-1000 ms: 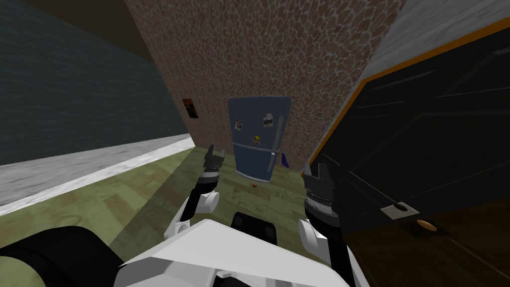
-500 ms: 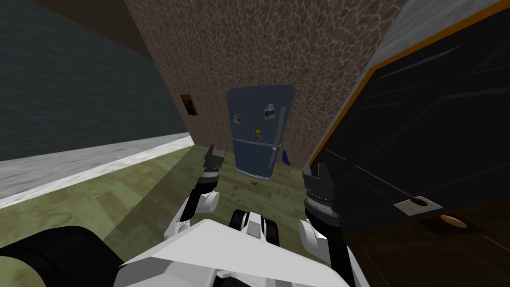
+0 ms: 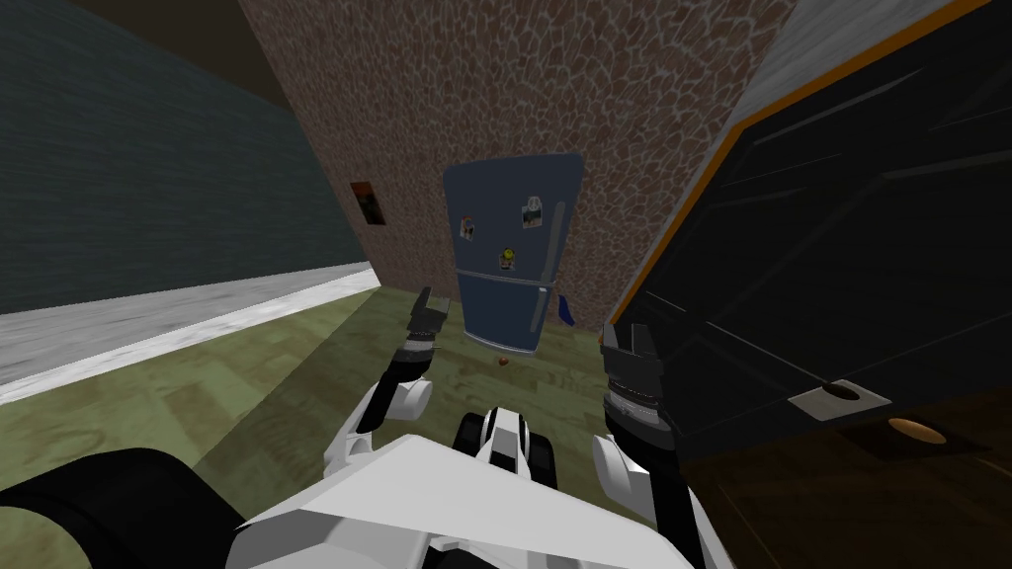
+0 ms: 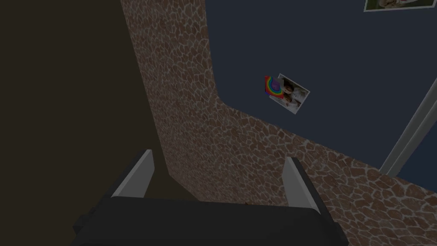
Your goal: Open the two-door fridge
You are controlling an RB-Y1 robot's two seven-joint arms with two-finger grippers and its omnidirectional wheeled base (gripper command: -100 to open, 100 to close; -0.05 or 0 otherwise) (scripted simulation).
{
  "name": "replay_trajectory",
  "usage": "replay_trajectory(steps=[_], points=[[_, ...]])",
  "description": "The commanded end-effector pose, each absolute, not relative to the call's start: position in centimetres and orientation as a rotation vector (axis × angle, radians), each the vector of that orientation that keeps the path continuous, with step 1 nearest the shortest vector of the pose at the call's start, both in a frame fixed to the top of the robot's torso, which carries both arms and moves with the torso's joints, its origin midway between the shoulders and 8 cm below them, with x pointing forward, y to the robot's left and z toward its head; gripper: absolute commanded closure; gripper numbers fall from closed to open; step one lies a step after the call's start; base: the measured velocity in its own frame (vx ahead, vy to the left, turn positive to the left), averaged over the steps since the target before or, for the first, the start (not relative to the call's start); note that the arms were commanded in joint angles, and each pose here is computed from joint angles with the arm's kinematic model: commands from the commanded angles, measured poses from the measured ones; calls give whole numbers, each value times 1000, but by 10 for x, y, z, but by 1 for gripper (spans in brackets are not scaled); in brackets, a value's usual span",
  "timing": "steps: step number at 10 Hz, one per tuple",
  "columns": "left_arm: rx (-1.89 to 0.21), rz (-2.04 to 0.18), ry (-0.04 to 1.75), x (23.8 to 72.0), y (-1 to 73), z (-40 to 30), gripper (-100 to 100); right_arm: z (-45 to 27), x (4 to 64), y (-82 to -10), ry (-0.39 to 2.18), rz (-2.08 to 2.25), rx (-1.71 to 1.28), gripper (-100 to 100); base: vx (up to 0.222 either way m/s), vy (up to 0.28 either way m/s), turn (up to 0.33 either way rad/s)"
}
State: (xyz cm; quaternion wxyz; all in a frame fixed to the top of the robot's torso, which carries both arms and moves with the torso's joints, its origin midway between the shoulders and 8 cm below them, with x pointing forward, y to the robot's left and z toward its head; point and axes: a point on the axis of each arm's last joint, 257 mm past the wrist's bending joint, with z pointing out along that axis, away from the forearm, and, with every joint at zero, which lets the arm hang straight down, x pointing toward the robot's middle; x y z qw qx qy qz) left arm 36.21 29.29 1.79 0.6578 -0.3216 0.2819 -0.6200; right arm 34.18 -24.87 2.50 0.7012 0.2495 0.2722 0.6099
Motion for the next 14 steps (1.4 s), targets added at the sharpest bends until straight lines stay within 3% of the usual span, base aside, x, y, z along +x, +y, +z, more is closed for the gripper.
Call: replay_trajectory(steps=[1,14], points=[[-693,-1387,686,371,290,8,-100,25,342,-249,606,1358,556,0,75,-73,-50],[-640,-1275,750,413,302,-44,-100,25,342,-249,606,1358,556,0,103,-90,-61]])
